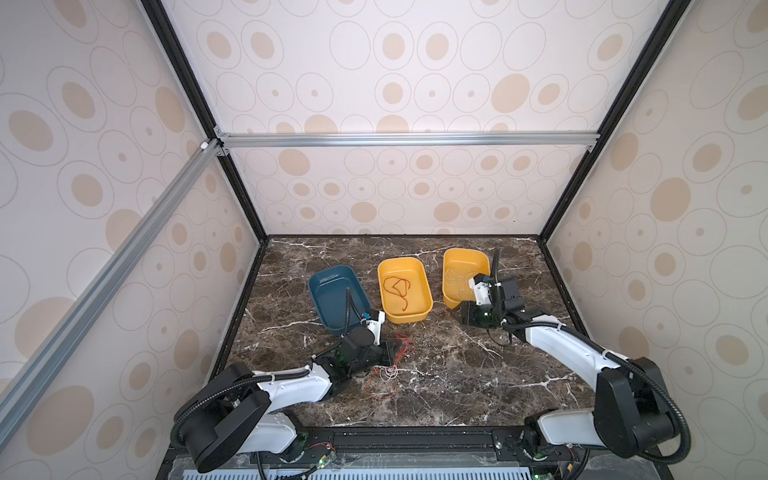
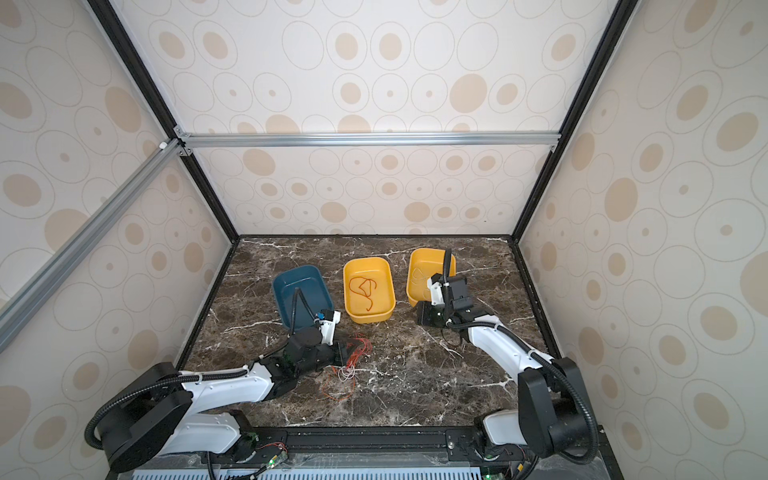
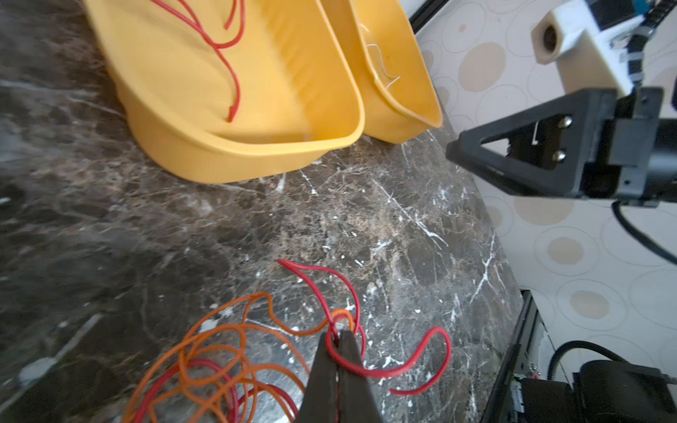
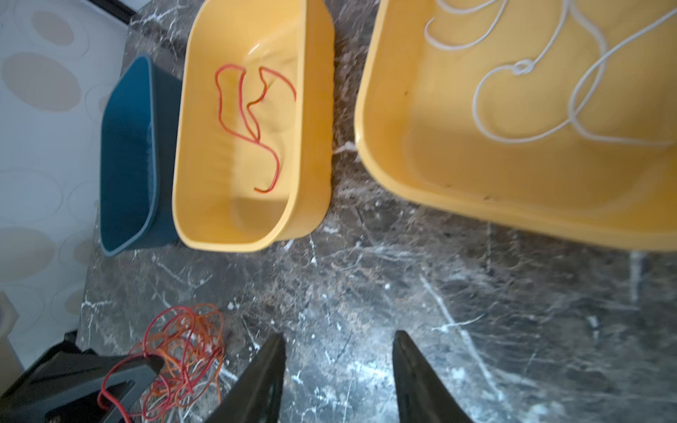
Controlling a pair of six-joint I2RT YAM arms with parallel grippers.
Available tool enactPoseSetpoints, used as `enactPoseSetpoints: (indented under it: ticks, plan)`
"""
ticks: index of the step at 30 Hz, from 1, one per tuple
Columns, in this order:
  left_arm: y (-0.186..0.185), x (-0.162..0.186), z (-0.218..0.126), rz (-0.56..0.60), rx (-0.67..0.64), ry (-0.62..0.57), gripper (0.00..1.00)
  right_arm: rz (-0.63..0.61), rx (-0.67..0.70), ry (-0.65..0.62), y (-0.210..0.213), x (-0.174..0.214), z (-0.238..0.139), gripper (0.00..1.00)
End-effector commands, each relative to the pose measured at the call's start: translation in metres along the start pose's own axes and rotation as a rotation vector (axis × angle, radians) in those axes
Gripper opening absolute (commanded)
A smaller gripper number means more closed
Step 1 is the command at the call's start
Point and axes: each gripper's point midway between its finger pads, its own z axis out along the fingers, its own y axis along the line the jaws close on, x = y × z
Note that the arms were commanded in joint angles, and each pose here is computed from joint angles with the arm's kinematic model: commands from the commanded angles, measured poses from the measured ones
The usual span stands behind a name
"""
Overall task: Untangle the cables
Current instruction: 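Move the right gripper back to the red and orange bundle beside the left gripper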
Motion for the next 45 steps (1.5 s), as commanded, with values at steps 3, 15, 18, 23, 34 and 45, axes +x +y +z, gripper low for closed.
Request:
enactPoseSetpoints:
  ticks: [3,15,18,23,34,45]
  plan:
    - [-0.012,0.003,0.018,-0.008,0.029,0.020,0.05,-0.025,-0.062,0.030,0.020,0.021,-0.005,0.50]
    - [-0.012,0.011,0.027,0.033,0.010,0.067,0.42,-0.119,-0.148,0.151,0.043,0.072,0.016,0.53]
    - [-0.016,0.005,0.020,0.042,0.007,0.053,0.47,-0.147,-0.165,0.163,0.047,0.078,0.021,0.53]
    - [-0.017,-0.002,0.008,0.050,-0.012,0.030,0.57,-0.172,-0.236,0.177,0.059,0.086,0.037,0.53]
    - [-0.009,-0.003,-0.010,0.016,-0.020,0.004,0.60,-0.236,-0.354,0.183,0.089,0.090,0.057,0.43]
    - [-0.007,-0.002,-0.013,-0.008,0.000,-0.006,0.60,-0.239,-0.482,0.169,0.111,0.092,0.067,0.43]
